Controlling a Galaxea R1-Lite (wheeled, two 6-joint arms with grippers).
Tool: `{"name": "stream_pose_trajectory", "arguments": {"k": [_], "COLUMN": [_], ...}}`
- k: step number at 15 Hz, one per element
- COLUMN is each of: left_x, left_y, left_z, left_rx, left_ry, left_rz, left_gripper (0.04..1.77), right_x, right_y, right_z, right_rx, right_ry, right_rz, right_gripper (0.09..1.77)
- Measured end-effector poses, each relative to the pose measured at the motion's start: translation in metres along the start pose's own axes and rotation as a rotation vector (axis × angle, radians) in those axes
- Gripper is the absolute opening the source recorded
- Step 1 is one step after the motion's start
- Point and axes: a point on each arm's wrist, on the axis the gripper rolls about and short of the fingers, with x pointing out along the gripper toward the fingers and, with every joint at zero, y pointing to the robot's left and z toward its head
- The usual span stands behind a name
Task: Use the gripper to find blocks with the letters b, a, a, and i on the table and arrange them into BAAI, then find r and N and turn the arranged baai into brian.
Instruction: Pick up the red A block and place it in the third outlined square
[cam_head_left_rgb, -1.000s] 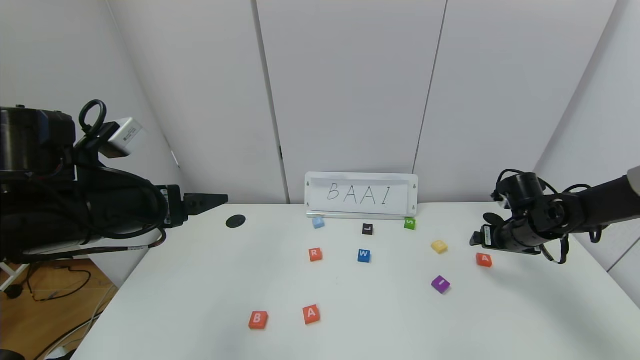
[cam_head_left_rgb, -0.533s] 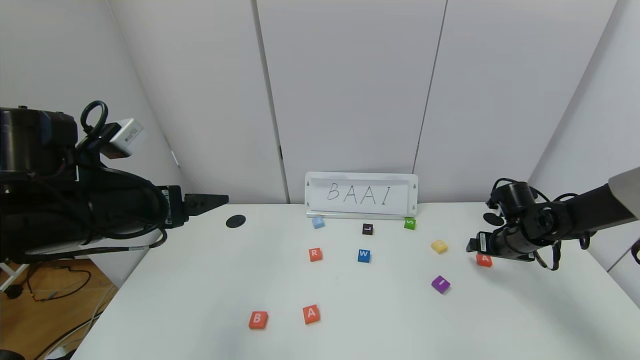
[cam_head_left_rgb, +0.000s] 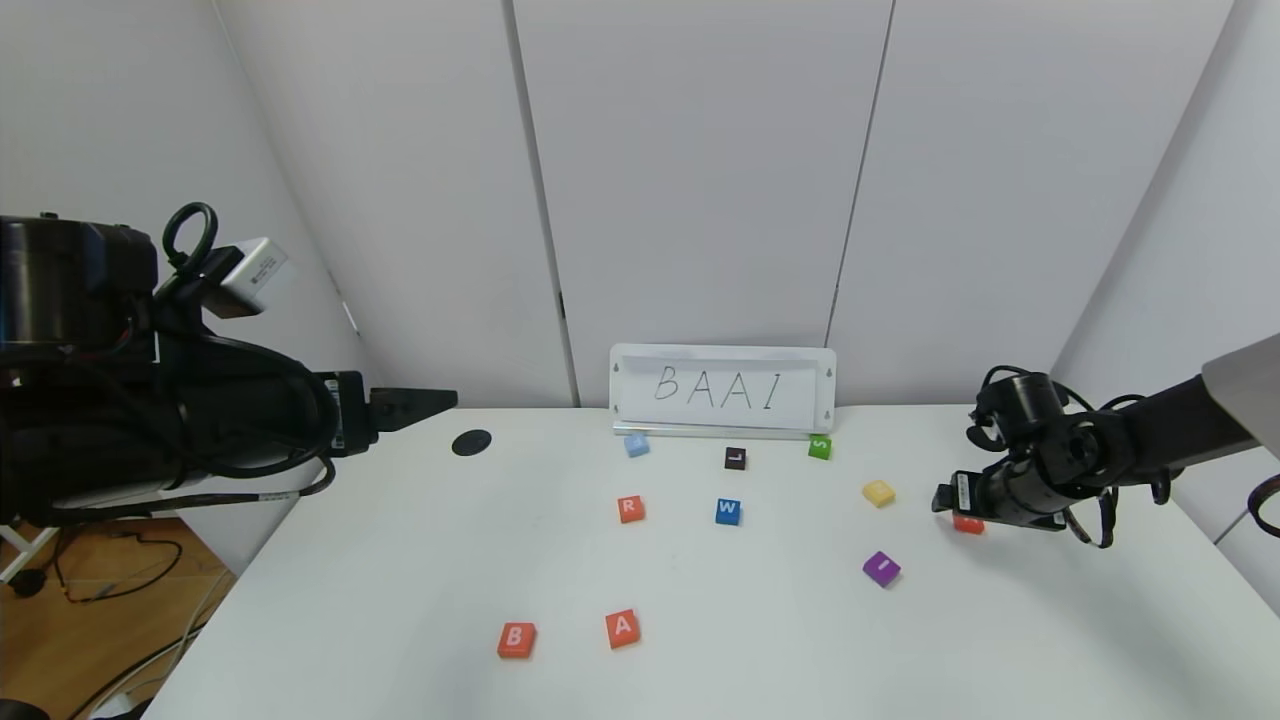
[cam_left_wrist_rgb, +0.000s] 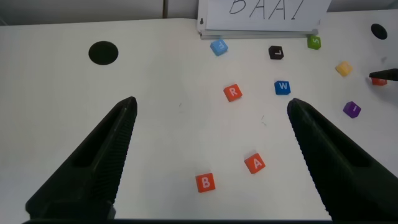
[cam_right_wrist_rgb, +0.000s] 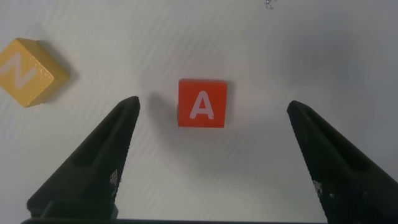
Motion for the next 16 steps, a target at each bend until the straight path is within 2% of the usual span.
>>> {"name": "stream_pose_trajectory", "arguments": {"k": [16], "left_x": [0.0], "left_y": [0.0], "left_z": [0.0002], "left_rx": [0.002], "left_ry": [-0.001], "left_rz": [0.0], "left_gripper": [1.72], "right_x": [0.0091], "right_y": [-0.0015], "right_z": [-0.0011], "right_rx": [0.019], "right_ry": [-0.003], "right_rz": [-0.003], "right_gripper": [1.71]}}
